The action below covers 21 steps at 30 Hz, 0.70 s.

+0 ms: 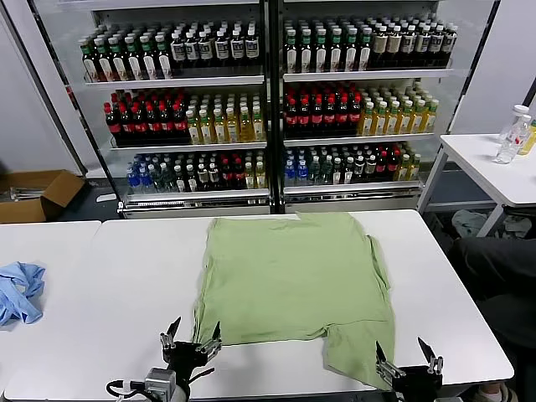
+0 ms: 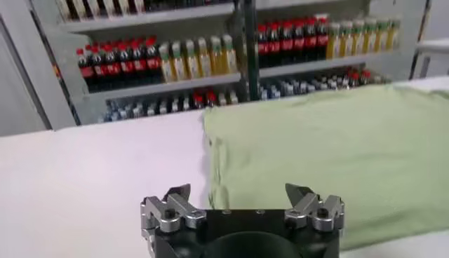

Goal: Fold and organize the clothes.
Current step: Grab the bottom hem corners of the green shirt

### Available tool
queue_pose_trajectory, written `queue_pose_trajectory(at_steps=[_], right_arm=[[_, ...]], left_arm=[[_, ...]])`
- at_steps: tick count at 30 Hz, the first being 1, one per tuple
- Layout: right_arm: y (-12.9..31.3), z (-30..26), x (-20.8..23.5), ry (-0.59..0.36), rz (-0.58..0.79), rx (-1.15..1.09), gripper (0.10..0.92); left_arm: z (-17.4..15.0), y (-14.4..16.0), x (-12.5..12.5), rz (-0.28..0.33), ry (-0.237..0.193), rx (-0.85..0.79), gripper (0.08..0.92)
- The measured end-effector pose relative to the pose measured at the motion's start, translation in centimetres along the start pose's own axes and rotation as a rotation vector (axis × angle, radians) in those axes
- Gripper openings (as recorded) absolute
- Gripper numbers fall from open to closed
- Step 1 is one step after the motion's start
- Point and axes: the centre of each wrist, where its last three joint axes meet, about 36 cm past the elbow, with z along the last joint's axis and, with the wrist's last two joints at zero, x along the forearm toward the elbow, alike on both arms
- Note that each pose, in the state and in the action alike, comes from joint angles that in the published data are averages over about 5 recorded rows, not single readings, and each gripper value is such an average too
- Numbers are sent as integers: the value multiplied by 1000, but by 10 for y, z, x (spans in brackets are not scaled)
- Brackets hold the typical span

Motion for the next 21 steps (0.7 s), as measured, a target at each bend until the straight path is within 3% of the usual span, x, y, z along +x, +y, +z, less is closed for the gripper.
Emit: queue_pose_trajectory(at_steps=[3, 10, 21], right_arm=[[2, 3, -2, 16, -9, -9, 785], [6, 10, -3, 55, -35, -47, 585], [5, 9, -3, 40, -84, -102, 273]], left_arm=[[3, 0, -4, -10, 22, -10, 706], [14, -2, -10, -20, 83, -36, 498], [21, -7, -8, -19, 119, -56, 186]])
